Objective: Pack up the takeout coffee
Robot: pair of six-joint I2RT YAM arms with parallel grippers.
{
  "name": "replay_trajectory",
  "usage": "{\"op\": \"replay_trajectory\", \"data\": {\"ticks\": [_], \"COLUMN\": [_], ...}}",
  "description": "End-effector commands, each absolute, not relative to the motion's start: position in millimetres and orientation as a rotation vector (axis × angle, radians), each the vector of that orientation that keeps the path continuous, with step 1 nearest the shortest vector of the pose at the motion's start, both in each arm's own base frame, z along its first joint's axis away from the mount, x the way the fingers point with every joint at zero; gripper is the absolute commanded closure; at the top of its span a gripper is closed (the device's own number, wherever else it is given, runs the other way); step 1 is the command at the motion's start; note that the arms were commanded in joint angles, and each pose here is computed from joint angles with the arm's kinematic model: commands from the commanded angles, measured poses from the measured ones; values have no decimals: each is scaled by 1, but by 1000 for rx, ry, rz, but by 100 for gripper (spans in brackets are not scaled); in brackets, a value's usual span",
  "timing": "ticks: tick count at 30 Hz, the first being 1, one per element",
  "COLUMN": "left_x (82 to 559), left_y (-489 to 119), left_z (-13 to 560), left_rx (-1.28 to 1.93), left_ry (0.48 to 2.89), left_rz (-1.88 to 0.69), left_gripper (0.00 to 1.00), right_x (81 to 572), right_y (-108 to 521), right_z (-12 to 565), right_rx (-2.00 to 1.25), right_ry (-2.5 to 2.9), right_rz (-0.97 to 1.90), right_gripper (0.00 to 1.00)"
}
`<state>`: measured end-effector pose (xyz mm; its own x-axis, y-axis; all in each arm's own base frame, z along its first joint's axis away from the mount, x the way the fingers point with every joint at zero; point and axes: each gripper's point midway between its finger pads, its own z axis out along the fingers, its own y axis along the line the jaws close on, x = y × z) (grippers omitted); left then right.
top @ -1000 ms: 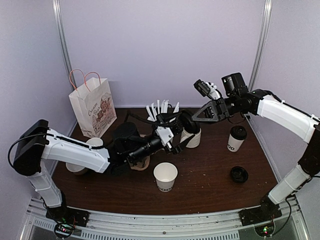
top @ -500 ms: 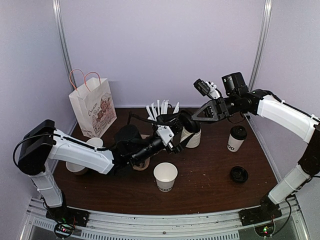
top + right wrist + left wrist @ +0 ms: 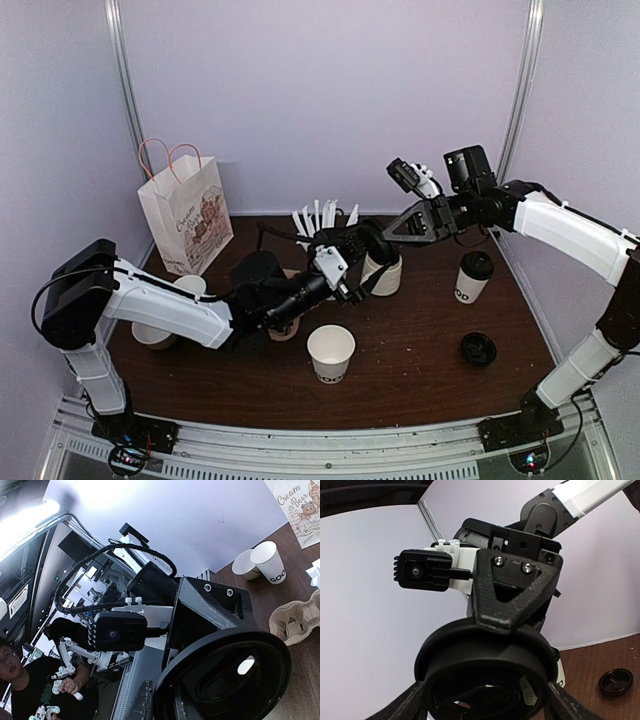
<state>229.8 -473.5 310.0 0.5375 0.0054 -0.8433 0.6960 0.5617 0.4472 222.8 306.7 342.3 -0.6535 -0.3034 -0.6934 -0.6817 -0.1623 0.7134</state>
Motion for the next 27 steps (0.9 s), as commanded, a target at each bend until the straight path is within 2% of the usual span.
{"op": "replay_trajectory", "data": {"ticks": [1,5,7,11,13,15,18,22,27], "left_x": [230,229,228,217,206,197,177,163,150], "left_y": [-466,-461,-456,-450,-444,-434,-417,-388,-372], "left_z": [336,329,325,318,299,293,267,240,221], "left_rx": [816,844,865,1008,1157,1266,1464,1593,1686], "left_ry": [893,934,969,1090,1223,1345,1559,1816,1987], "left_rz": [-518,-509,-511,-535,-546,-550,-557,-495,-474], "left_gripper": [21,23,24,25,25,25,25,27,27], "right_x": [226,227,230,249,261,275,289,294,290], "right_y": [307,306,300,276,263,250,236,228,230], "right_z": [341,345,347,345,330,298,264,233,213], "right_rx": [-1123,-1119,-1105,-1039,-1033,-1086,-1092,-1070,-1070], "right_ry": [1805,1805,1806,1839,1894,2010,2127,2202,2241], "right_rz": [1882,1883,1871,1750,1578,1279,1048,969,1000], "right_gripper": [85,77,64,45,40,39,39,40,40]}}
